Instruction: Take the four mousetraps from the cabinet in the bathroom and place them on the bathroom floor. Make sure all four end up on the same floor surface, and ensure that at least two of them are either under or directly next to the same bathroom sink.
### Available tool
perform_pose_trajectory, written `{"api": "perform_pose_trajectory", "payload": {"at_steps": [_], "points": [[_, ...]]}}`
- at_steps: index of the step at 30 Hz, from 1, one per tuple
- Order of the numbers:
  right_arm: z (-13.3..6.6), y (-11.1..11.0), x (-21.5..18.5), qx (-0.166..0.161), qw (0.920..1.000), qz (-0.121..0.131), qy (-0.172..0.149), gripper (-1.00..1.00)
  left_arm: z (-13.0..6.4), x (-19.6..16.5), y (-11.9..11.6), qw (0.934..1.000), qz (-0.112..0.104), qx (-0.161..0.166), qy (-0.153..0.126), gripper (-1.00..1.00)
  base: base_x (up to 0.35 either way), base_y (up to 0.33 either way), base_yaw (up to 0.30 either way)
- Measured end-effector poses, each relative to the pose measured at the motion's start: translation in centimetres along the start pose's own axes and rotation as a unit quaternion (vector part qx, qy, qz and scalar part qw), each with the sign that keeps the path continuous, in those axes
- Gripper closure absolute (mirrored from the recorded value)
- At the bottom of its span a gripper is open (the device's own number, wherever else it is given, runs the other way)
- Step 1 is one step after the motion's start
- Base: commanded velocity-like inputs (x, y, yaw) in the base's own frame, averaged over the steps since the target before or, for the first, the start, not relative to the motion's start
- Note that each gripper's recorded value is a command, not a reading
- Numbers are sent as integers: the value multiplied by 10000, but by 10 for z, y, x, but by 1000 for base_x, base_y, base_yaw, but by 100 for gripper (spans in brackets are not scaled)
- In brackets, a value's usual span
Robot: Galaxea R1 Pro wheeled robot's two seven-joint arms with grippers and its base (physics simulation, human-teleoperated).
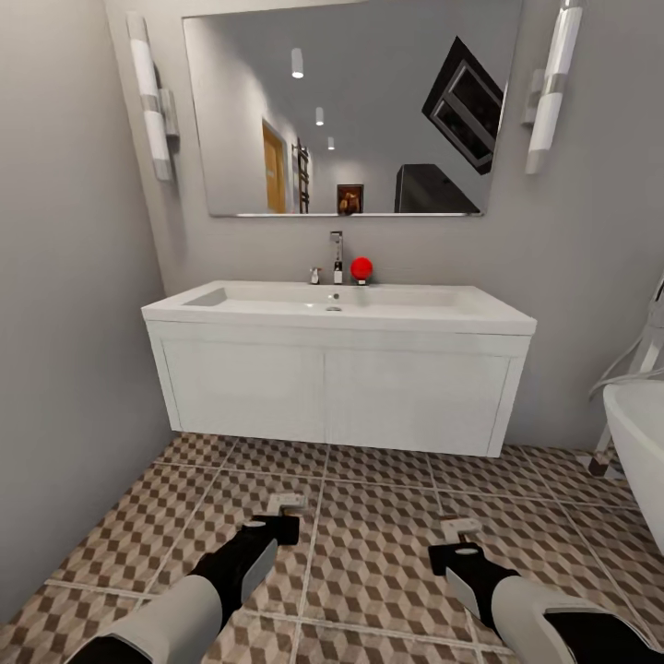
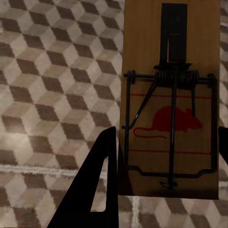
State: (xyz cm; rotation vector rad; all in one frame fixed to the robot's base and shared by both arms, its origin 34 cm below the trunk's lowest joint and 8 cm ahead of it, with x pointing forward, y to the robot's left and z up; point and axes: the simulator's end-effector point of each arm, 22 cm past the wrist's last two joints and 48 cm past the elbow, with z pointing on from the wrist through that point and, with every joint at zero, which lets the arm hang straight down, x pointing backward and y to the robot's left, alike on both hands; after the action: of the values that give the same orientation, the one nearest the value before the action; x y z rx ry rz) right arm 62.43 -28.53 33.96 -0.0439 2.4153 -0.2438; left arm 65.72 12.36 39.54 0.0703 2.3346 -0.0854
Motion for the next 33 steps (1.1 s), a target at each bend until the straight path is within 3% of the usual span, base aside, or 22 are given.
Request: {"api": "perform_pose_trajectory", "payload": {"at_steps": [5,8,15,20,33], "points": [[-2,-3,-18,122,9999,-16,26,100,-7,-36,1,9993,-52,-81,-353,100,0,0,0],[-5,-11,-41,260,9997,14,-24,100,-11,-50,-4,9992,-22,-41,-395,100,0,0,0],[-13,-23,-76,396,9991,122,-76,100,-15,-36,-12,9998,99,91,169,100,0,0,0],[-14,-27,-80,429,9990,141,-63,100,-13,-22,-14,9990,131,162,386,100,0,0,0],[-16,-25,-88,417,9990,146,-60,100,-16,-36,-17,9994,145,204,238,100,0,0,0]]}}
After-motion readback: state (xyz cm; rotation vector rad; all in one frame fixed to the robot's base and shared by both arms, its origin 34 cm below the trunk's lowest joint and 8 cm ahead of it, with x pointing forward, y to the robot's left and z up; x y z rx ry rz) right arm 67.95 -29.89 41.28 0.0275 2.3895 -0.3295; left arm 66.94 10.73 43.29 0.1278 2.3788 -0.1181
